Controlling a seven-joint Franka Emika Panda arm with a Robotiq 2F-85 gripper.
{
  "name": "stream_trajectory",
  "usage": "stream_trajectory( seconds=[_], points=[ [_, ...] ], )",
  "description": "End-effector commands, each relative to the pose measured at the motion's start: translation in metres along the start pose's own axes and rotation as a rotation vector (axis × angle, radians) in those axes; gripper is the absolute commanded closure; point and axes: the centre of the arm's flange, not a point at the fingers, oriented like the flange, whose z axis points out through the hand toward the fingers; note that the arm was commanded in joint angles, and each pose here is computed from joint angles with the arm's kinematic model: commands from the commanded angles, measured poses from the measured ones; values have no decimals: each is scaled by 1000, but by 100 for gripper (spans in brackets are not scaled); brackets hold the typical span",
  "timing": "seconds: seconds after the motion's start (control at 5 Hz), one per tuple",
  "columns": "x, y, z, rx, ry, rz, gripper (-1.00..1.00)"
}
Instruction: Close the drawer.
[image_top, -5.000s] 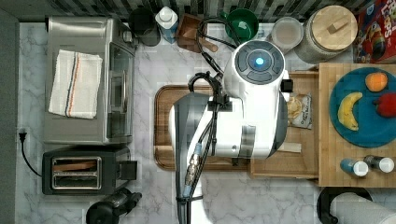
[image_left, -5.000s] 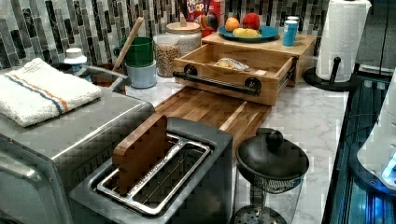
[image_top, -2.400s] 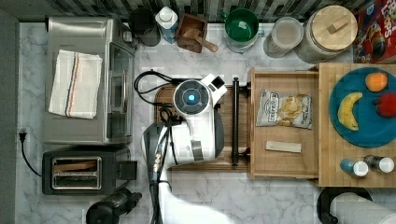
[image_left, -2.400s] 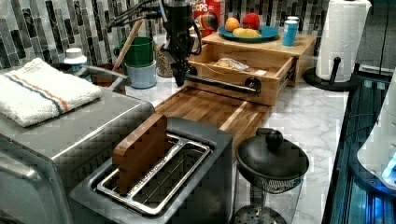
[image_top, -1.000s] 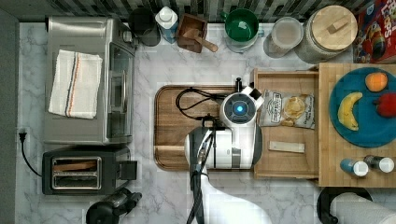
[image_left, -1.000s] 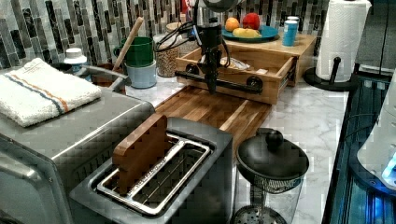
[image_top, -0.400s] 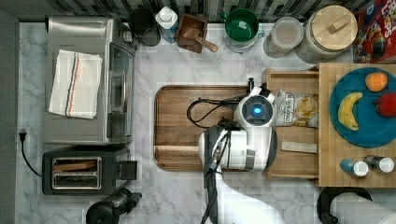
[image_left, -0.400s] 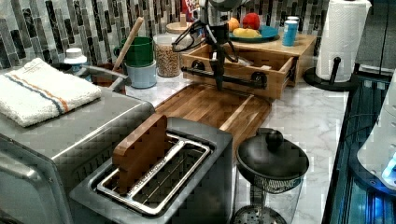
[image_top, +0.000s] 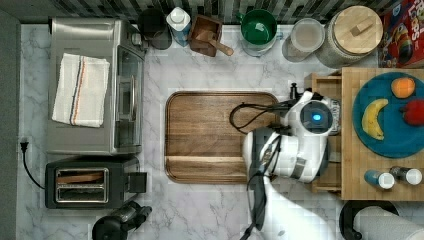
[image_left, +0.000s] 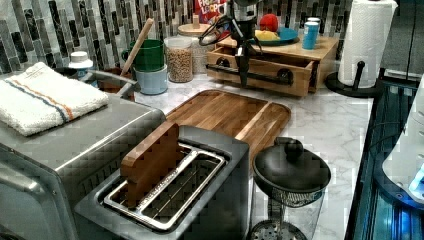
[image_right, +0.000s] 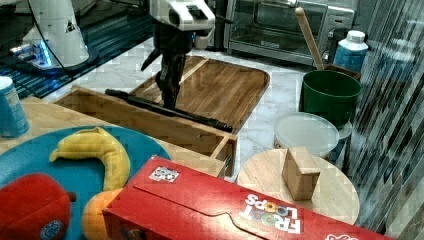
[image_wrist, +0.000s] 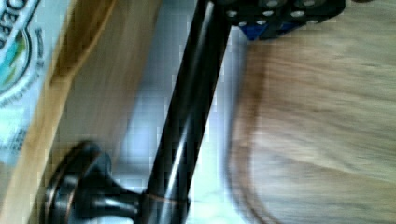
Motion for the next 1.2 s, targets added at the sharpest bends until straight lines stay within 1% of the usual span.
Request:
stream_trajectory(
  seconds=[0.2, 0.4, 0.6, 1.2],
  points=[
    [-70, 199, -41, -132, 77, 180, 100],
    [-76, 203, -66, -150, 46, 193, 100],
    [-74, 200, -72, -117, 16, 211, 100],
    [-74, 200, -72, -117, 16, 212, 100]
  ],
)
